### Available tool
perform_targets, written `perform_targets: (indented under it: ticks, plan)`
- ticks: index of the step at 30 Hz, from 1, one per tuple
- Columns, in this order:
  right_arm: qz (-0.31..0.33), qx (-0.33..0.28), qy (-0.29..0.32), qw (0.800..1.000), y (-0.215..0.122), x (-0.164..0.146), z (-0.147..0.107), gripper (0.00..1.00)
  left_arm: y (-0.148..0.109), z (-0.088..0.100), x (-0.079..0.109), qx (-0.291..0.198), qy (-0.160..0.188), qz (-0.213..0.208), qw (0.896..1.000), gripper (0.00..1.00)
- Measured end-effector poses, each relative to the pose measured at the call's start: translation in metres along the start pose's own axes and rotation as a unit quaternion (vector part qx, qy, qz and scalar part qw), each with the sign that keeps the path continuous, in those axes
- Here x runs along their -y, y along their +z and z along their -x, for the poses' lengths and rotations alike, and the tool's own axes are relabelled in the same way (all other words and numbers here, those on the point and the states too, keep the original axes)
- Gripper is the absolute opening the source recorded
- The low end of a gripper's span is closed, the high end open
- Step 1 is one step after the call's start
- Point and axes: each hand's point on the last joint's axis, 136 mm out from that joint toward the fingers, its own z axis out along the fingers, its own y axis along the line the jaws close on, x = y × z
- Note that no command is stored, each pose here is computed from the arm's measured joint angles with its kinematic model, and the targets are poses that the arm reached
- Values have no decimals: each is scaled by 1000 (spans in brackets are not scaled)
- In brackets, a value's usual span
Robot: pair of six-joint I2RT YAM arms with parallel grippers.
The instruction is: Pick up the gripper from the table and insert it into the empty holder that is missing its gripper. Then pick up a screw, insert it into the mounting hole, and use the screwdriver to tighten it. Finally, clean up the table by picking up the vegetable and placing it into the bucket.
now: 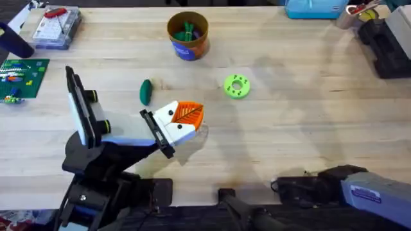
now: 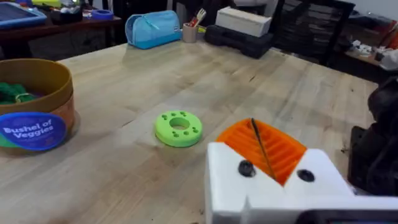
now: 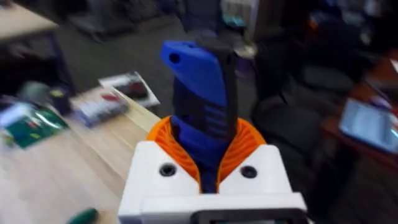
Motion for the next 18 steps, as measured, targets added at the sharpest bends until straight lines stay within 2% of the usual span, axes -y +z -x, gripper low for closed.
perform_targets:
  ticks: [10,18]
  plan:
    - [146,63,24,987,0,-70,34,85,0,0,0,0,0,0,1000,17]
    - [226,154,17,962,-3,-95,38,87,0,0,0,0,0,0,1000,17]
